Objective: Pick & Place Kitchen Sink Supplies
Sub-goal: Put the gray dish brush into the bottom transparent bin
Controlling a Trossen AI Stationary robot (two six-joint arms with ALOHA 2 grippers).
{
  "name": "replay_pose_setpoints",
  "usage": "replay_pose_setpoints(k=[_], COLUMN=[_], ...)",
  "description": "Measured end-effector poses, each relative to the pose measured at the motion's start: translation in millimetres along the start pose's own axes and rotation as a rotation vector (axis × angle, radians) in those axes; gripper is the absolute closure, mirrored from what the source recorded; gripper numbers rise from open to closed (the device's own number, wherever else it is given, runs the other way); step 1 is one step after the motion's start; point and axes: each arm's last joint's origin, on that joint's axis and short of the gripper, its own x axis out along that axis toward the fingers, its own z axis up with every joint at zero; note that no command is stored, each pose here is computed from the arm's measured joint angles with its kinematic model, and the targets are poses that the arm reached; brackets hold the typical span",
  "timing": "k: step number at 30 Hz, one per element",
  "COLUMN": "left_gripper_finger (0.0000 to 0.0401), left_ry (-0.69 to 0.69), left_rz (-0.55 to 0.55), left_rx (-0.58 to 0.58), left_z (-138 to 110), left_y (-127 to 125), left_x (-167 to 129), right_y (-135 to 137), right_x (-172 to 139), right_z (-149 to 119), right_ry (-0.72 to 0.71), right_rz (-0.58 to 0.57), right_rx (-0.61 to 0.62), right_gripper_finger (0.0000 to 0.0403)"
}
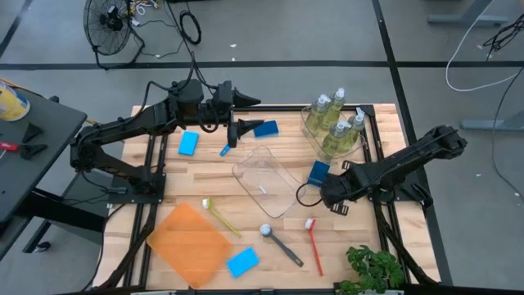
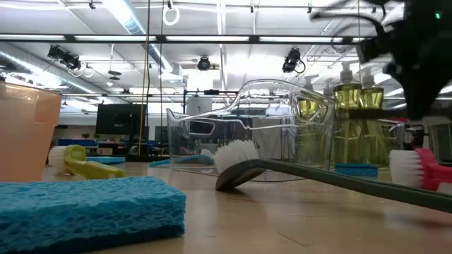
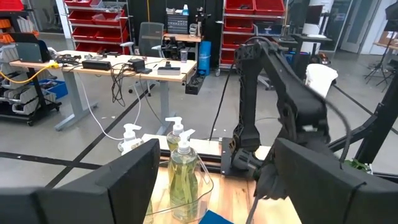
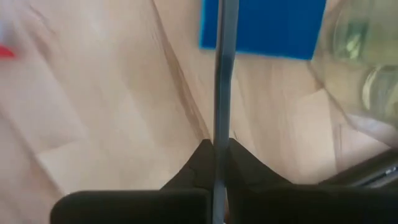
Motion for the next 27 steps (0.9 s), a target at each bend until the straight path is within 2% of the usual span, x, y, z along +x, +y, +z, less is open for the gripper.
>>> replay_pose_setpoints(k=[6, 10, 18, 24, 27], left_gripper_finger=[0.0083, 0.0096, 0.0174, 0.0234, 0.0259], left_ry=[0.001, 0.059, 0.158, 0.233, 0.245], left_rz=[-0.061, -0.102, -0.107, -0.004, 0.010], left_rx=[0.018, 0.033, 0.022, 0.052, 0.053], left_z=[4.3, 2.0, 1.4, 1.2, 2.7], left_y=[-2.8, -4.9, -7.6, -6.9, -7.8], left_x=[-8.8, -17.5, -43.7, -68.3, -80.1], right_y=[-1.6, -2.8, -5.3, -13.5, -19.9], right_x=[-34.3, -49.4, -64.2, -68.5, -69.1], right_z=[11.9, 23.2, 53.1, 74.6, 84.1], right_ry=[-0.122, -0.190, -0.387, -0.503, -0.544], right_rz=[0.084, 0.138, 0.286, 0.383, 0.413], right_rx=[0.040, 0.079, 0.190, 0.280, 0.326], right_gripper_finger=[0.0393, 0.0393, 0.0393, 0.0393, 0.0393])
